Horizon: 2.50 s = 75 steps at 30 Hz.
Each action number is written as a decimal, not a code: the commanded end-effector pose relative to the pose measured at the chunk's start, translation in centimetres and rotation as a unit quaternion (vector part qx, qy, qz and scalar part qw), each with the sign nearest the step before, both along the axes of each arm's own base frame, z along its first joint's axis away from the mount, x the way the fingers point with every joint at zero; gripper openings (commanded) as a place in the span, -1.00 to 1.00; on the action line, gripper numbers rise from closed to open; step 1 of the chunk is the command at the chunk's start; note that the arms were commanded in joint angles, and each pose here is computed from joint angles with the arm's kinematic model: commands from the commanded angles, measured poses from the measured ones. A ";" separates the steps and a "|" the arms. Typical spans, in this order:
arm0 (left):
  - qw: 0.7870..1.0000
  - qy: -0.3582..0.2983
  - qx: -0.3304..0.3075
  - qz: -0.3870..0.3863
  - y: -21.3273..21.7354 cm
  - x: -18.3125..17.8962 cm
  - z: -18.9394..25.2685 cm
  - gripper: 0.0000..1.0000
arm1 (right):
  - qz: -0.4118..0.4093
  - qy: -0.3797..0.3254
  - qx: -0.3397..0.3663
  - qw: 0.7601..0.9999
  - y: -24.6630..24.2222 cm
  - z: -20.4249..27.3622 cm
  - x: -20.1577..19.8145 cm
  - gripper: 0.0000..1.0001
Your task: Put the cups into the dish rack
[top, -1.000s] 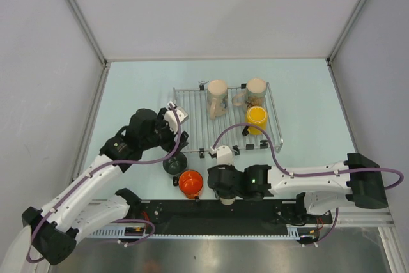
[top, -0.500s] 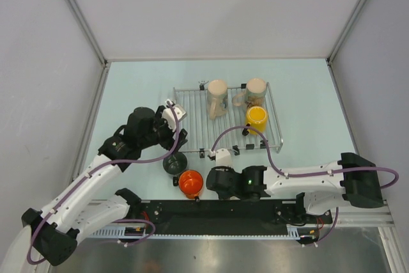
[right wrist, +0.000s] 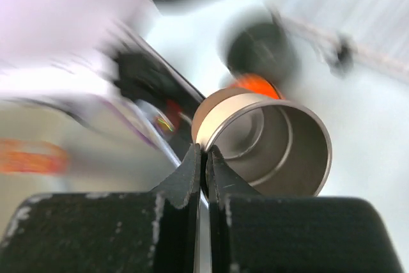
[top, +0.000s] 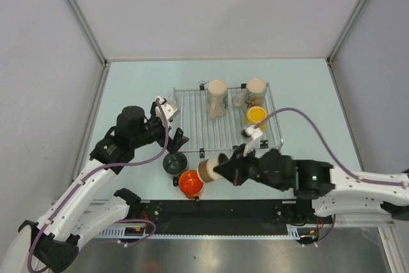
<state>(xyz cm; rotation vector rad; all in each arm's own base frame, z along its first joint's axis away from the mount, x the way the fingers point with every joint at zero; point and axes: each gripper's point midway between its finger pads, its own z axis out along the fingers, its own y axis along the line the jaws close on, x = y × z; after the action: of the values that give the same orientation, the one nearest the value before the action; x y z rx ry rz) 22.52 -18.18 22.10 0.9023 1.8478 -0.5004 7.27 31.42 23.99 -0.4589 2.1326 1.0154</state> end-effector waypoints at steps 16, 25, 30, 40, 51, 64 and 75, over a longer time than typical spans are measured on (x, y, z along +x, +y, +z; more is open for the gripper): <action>0.899 0.164 -0.213 -0.346 -4.8 -6.6 6.5 0.99 | 0.025 -0.094 0.369 0.924 -2.8 14.4 6.2 -1.00; 0.864 0.206 -0.248 -0.387 -5.0 -7.3 6.9 1.00 | 0.025 -0.080 0.383 0.920 -2.2 13.7 7.4 -1.00; 0.856 0.203 -0.255 -0.402 -5.1 -7.5 7.5 1.00 | 0.035 -0.059 0.390 0.918 -1.1 12.4 8.1 -1.00; 0.857 0.228 -0.253 -0.387 -5.7 -5.4 6.4 1.00 | 0.051 -0.027 0.398 0.916 1.0 10.7 8.9 -1.00; 0.858 0.217 -0.252 -0.392 -5.8 -5.3 6.7 -0.16 | 0.056 -0.029 0.401 0.914 1.4 10.5 9.1 -1.00; 0.906 0.172 -0.230 -0.312 -4.5 -2.2 7.4 -0.99 | -0.004 -0.004 0.354 0.935 -0.3 6.1 10.4 -1.00; 0.943 0.121 -0.196 -0.240 -3.9 -0.3 7.9 -0.99 | -0.038 0.034 0.298 0.953 -0.5 2.5 11.3 -0.28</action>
<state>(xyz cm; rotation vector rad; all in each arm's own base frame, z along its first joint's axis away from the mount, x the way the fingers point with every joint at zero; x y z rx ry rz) 20.41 -22.85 27.88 1.0365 1.7218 -1.4636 18.01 31.72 29.38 -0.0859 1.6385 1.6590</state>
